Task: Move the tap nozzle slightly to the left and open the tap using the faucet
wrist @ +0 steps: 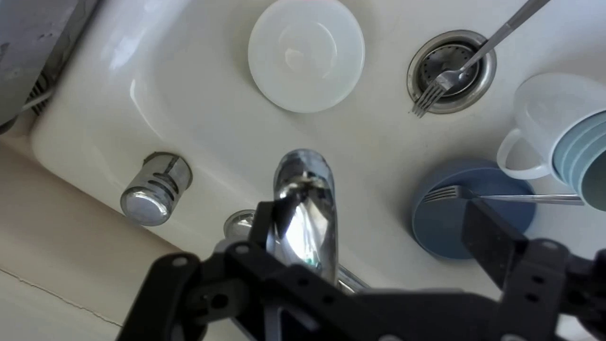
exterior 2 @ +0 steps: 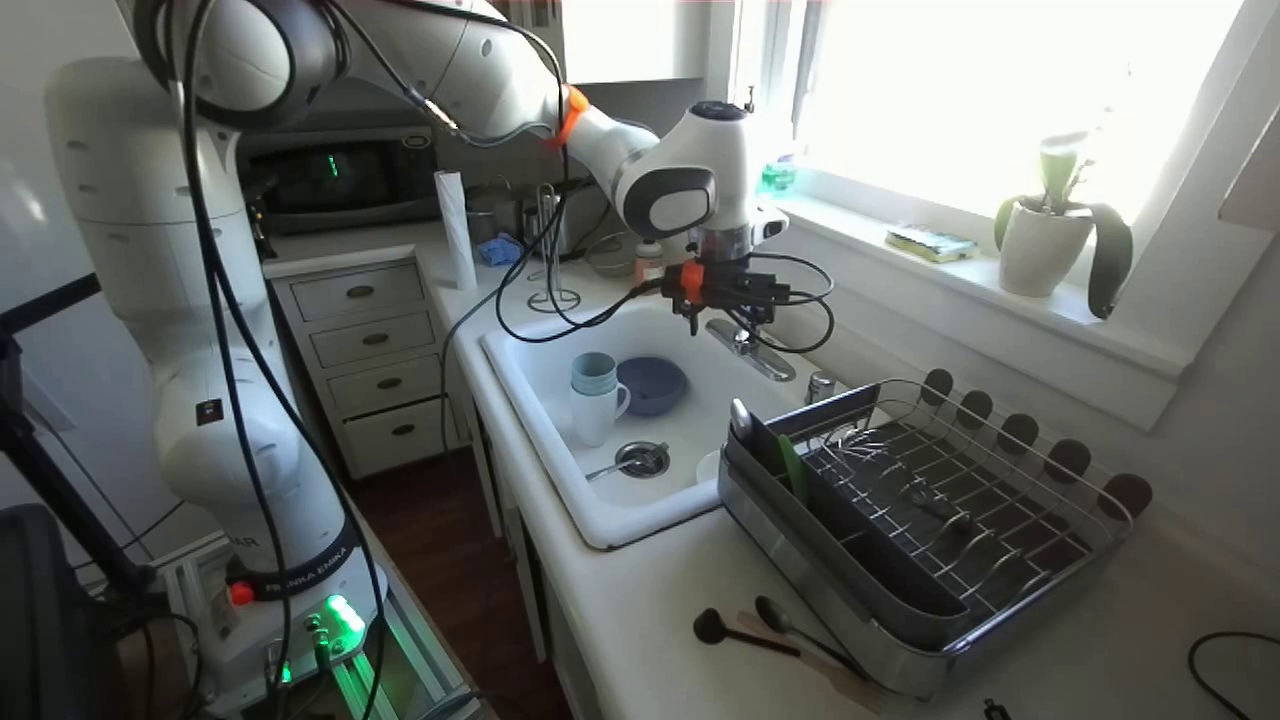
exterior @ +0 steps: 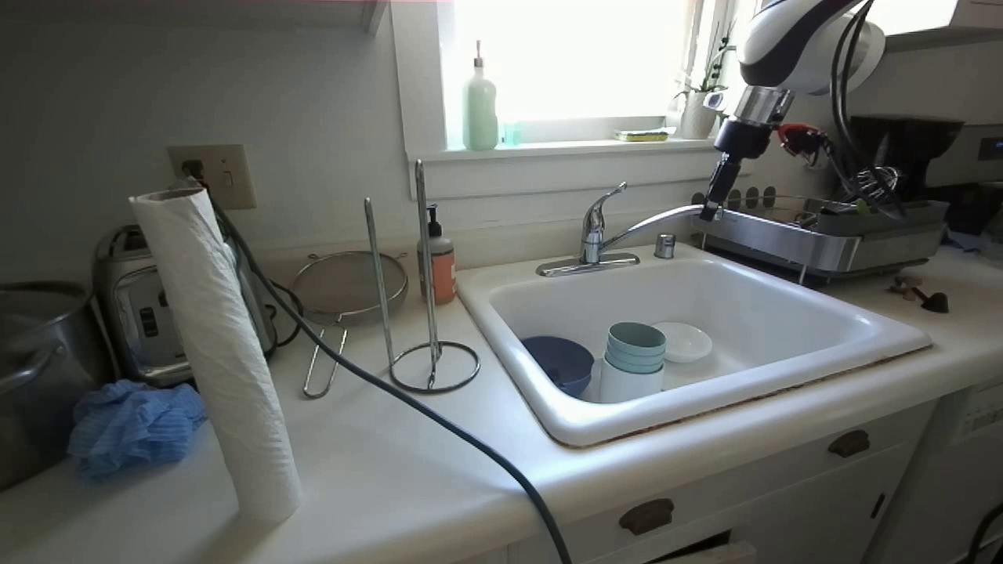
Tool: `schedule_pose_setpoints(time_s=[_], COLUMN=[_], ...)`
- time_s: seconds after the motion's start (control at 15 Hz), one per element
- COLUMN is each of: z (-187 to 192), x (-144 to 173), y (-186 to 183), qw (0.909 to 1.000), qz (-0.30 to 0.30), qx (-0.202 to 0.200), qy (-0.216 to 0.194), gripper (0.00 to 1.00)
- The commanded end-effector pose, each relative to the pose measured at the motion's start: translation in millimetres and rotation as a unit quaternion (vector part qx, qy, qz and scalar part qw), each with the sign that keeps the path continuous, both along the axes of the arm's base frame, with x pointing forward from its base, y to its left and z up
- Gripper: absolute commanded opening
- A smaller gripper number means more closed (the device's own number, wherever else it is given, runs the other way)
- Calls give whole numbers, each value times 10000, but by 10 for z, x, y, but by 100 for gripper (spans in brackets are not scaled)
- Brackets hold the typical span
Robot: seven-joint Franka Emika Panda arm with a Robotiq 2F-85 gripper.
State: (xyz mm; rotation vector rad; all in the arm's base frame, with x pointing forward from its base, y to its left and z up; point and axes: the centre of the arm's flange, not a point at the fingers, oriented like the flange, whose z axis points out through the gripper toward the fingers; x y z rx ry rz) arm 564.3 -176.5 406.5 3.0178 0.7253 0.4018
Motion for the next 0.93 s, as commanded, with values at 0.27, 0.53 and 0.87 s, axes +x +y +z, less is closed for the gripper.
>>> schedule_pose_setpoints(time_s=[0.27,0.53,0.87], z=[-13,-13,-25], x=[-80,-122,-104], y=[489,788,1136], qw=[9947,9860,9754], qz=[-414,-815,-1510], qx=[824,1199,1336], qy=[463,819,885], gripper=[100,100,100])
